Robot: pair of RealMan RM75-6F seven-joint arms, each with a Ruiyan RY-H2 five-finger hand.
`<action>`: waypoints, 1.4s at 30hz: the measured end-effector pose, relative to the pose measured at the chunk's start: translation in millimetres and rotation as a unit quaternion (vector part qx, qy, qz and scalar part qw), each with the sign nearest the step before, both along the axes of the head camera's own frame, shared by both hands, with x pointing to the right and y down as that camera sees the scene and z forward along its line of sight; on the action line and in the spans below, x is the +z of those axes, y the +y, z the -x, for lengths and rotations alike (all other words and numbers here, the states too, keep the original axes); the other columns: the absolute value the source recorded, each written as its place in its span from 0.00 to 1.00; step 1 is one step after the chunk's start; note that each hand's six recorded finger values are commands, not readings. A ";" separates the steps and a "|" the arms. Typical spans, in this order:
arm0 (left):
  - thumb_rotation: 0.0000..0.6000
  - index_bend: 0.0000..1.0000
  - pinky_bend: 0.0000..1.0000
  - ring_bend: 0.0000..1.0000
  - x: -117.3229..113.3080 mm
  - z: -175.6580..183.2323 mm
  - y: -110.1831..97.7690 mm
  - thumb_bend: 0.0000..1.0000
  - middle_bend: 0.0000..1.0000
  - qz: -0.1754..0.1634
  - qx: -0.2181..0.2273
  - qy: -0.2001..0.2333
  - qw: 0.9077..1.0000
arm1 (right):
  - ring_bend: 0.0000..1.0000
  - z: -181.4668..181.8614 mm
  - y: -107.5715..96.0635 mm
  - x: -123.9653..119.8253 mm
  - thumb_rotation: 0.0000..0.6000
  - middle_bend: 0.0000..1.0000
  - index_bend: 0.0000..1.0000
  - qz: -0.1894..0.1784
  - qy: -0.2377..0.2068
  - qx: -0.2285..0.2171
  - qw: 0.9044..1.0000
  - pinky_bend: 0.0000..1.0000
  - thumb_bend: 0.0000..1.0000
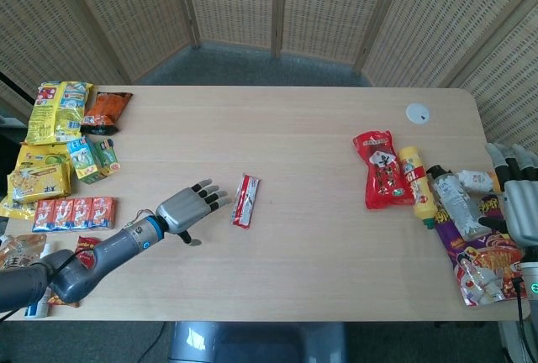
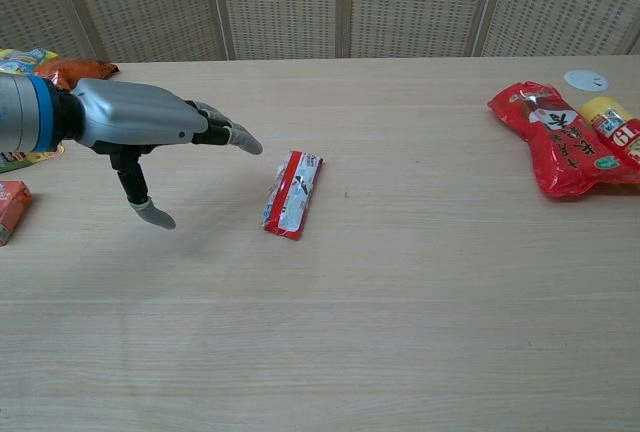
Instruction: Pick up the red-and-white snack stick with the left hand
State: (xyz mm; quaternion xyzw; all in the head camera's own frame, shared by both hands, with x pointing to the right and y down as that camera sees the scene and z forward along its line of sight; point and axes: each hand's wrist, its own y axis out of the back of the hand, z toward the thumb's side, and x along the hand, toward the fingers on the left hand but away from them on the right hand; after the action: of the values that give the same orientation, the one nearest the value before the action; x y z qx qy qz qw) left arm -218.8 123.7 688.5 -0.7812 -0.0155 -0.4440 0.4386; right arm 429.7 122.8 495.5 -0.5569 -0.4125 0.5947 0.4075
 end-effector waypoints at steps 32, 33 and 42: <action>1.00 0.01 0.00 0.00 92.9 -107.7 -29.8 0.25 0.00 -0.089 0.125 -0.030 0.988 | 0.00 -26.9 7.4 -9.2 0.85 0.00 0.00 -0.004 0.014 0.033 0.999 0.00 0.32; 1.00 0.04 0.00 0.00 93.8 -109.7 -29.1 0.27 0.00 -0.090 0.126 -0.027 0.988 | 0.00 -26.5 7.3 -9.2 0.86 0.00 0.00 -0.004 0.013 0.033 0.999 0.00 0.32; 1.00 0.43 0.01 0.30 98.0 -113.5 -24.0 0.35 0.30 -0.092 0.132 -0.008 0.987 | 0.00 -25.1 6.8 -9.7 0.86 0.00 0.00 -0.004 0.010 0.033 0.999 0.00 0.31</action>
State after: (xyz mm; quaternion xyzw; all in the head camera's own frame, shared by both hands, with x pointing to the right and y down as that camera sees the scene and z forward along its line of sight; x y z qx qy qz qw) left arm -105.3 99.7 786.5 -0.7249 -0.0812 -0.3879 0.5634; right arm 454.8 129.6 485.7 -0.5347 -0.4292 0.6119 0.3943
